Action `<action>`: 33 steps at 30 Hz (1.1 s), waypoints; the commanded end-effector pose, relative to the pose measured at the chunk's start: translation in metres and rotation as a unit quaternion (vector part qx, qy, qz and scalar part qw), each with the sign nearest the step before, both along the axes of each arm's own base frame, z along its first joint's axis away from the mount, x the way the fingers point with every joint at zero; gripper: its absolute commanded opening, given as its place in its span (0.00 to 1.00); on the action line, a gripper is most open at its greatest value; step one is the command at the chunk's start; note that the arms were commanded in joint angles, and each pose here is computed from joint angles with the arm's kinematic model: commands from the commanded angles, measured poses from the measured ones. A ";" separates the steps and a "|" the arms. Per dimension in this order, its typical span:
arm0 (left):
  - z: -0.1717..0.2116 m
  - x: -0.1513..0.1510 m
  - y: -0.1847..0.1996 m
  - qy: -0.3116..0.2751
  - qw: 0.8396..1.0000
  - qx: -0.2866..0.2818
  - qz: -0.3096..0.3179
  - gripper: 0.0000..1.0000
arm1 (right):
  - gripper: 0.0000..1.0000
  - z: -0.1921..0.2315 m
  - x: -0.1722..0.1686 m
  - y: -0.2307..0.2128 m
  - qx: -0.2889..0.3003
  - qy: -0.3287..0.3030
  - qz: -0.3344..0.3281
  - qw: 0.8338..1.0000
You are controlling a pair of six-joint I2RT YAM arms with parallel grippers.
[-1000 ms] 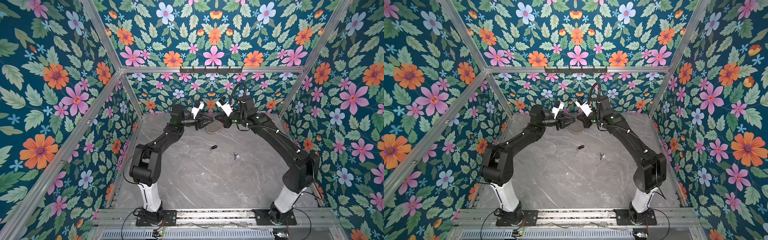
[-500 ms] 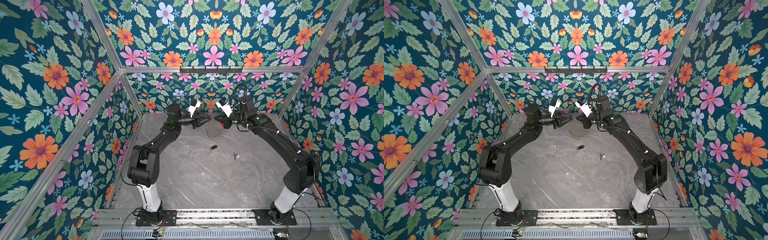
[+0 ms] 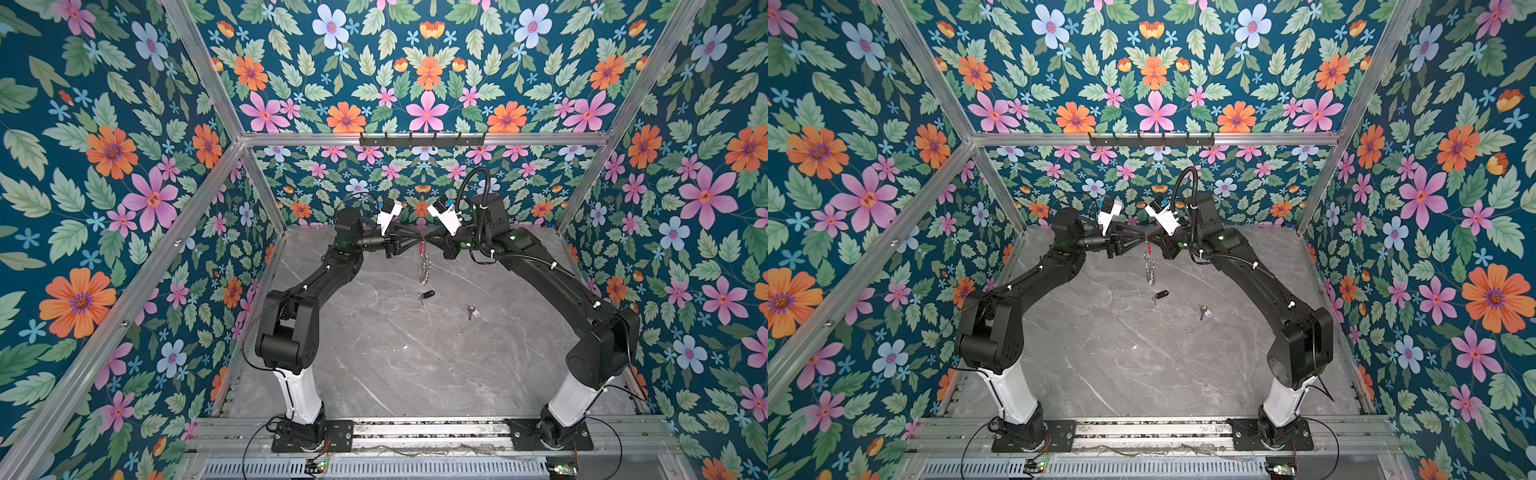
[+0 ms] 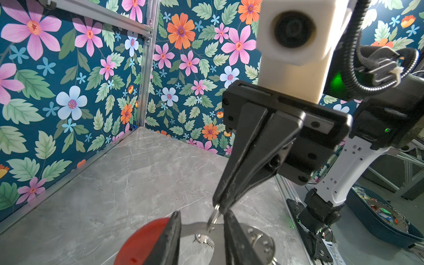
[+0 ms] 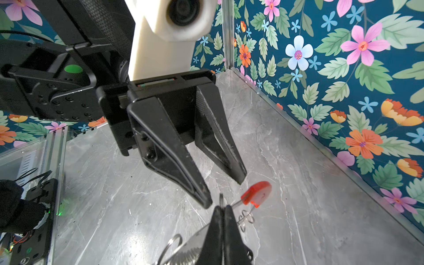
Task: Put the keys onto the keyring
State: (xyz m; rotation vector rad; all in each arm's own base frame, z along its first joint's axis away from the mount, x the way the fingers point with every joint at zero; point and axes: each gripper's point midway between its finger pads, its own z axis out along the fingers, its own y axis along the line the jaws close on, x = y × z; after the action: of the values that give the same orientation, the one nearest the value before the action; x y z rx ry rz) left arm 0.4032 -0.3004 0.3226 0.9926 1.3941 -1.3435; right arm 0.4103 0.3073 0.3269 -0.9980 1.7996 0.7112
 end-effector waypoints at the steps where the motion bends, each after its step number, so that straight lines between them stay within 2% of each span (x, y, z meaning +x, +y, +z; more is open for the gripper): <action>1: 0.004 -0.003 -0.003 -0.012 1.000 -0.006 -0.009 0.34 | 0.00 0.011 -0.002 0.005 0.007 -0.022 0.014 1.000; 10: 0.005 -0.006 -0.006 -0.006 1.000 -0.010 -0.022 0.28 | 0.00 0.013 -0.004 0.005 0.005 -0.024 0.016 1.000; 14: 0.004 -0.008 -0.008 -0.004 1.000 -0.010 -0.027 0.09 | 0.00 0.013 -0.004 0.005 0.005 -0.023 0.016 1.000; 17: 0.003 -0.009 -0.008 -0.002 1.000 -0.010 -0.030 0.01 | 0.00 0.013 -0.005 0.005 0.005 -0.022 0.017 1.000; 25: 0.007 -0.011 -0.007 -0.010 1.000 -0.013 -0.025 0.00 | 0.00 0.016 -0.006 0.005 0.007 -0.025 0.014 1.000; 29: 0.017 -0.006 -0.002 -0.023 0.999 -0.024 0.018 0.00 | 0.00 0.022 0.003 -0.001 0.016 -0.029 -0.028 0.999; 30: 0.019 -0.004 0.000 -0.021 0.999 -0.029 0.032 0.00 | 0.02 0.025 0.006 -0.003 0.024 -0.029 -0.043 0.998; 33: 0.028 -0.001 0.004 -0.013 0.997 -0.058 0.053 0.00 | 0.26 0.035 0.011 -0.008 0.054 -0.029 -0.078 0.995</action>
State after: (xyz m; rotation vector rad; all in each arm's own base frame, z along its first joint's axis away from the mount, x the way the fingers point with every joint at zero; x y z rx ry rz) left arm 0.3944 -0.3029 0.3290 0.9366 1.3806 -1.3486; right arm 0.4115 0.3035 0.3396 -0.9067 1.7956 0.6770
